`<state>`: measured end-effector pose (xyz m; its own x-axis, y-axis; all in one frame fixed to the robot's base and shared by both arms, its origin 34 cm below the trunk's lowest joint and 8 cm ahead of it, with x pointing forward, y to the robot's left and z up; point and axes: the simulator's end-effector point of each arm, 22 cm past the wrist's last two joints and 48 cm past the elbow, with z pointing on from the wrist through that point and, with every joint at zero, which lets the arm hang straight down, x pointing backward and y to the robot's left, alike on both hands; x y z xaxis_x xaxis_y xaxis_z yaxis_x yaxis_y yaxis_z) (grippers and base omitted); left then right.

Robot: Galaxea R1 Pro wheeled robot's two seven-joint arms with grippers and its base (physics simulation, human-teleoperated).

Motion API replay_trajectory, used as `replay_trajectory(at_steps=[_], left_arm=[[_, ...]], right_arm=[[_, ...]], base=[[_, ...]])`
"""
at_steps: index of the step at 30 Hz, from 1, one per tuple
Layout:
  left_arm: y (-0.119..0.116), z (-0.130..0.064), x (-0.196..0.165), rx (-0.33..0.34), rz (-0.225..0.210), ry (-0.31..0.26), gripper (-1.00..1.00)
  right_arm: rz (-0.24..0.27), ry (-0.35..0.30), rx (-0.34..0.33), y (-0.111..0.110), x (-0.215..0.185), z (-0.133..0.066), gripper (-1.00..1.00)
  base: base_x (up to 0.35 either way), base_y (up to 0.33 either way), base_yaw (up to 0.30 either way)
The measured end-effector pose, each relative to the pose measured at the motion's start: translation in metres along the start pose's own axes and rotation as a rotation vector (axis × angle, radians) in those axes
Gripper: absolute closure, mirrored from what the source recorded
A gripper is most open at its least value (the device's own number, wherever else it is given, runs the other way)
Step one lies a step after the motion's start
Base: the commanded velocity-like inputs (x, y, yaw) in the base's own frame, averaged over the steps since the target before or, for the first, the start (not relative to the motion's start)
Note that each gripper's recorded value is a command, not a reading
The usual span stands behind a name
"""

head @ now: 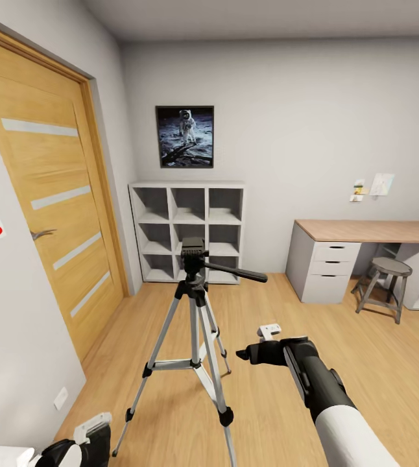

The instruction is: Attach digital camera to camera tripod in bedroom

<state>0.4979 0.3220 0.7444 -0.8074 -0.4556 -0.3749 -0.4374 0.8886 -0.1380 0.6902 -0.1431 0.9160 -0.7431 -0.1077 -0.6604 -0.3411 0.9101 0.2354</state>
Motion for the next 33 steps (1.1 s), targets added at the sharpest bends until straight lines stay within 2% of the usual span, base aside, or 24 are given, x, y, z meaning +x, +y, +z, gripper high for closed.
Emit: replay_trajectory(at_steps=[9,19,28,33], left_arm=[[-0.006,0.0,0.004,0.006,0.01,0.007,1.0],[-0.007,-0.009,0.005,0.007,0.012,0.007,1.0],[-0.006,-0.016,-0.003,0.007,0.001,-0.029,1.0],[-0.006,-0.02,-0.002,0.006,-0.001,-0.03,1.0]], right_arm=[[0.0,0.001,-0.001,0.0,0.0,0.0,-1.0],[0.0,0.001,-0.002,0.004,-0.003,-0.008,-1.0],[0.001,0.003,-0.005,0.008,-0.004,-0.014,-1.0],[0.001,0.004,-0.006,0.01,-0.005,-0.018,-1.0]], base=[[0.0,0.0,0.0],[0.0,0.0,0.0],[0.0,0.0,0.0],[0.0,0.0,0.0]])
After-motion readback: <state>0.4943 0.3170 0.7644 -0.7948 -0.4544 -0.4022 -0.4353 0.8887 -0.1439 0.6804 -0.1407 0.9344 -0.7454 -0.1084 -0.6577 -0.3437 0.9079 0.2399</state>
